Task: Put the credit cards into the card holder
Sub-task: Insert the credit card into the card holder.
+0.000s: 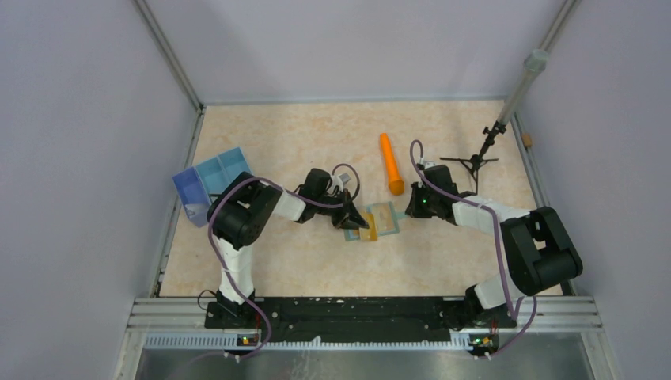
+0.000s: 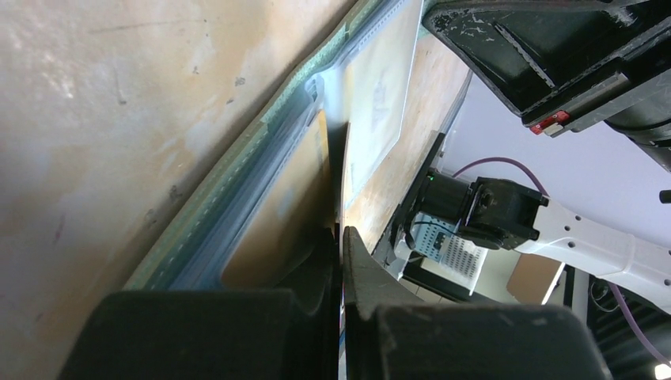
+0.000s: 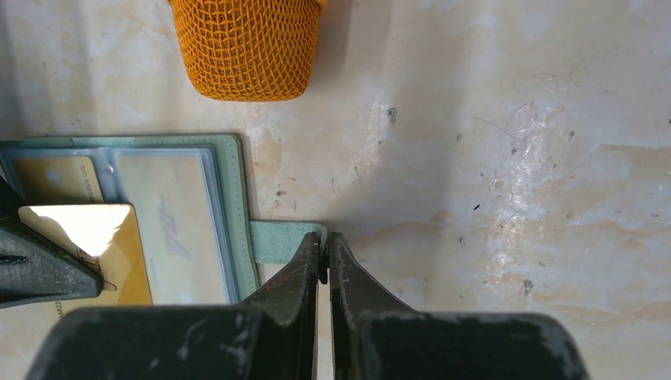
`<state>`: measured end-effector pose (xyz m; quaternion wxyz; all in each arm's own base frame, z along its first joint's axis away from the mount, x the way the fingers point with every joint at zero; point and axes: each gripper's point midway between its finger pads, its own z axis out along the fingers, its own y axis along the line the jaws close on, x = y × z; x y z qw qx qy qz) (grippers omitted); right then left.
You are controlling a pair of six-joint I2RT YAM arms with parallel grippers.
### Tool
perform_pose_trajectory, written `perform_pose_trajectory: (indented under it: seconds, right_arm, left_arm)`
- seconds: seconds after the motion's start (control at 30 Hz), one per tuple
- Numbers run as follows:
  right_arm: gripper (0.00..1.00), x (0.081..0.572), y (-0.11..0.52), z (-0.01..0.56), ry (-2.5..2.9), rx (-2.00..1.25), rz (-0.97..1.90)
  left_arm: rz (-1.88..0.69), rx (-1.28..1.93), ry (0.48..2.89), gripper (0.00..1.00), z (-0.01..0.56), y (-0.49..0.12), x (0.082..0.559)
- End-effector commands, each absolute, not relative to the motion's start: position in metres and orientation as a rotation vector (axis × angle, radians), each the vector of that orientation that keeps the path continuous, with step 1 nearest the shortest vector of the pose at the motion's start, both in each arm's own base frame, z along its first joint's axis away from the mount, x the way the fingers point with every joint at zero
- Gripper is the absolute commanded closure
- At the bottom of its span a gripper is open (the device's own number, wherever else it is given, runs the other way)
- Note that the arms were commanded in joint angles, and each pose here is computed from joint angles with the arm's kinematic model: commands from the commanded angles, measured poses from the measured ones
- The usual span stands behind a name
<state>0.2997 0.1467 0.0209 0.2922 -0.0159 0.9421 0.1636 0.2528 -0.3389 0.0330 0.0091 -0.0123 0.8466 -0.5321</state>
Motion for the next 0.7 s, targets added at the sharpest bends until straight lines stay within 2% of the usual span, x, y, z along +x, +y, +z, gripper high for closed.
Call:
perform_pose_trajectory:
  seconds: [0.0, 0.67]
  right_arm:
    - [1.0, 0.306, 0.139, 0.021, 2.516, -0.043, 0.385]
    - [1.0, 0.304, 0.139, 0.023, 2.519, -0.046, 0.382]
  left_arm:
    - [-1.636, -0.051, 2.611, 1.0, 0.03, -0.339, 0.265]
    - [-1.605, -0.11, 2.574, 1.0, 0.019, -0.339, 0.283]
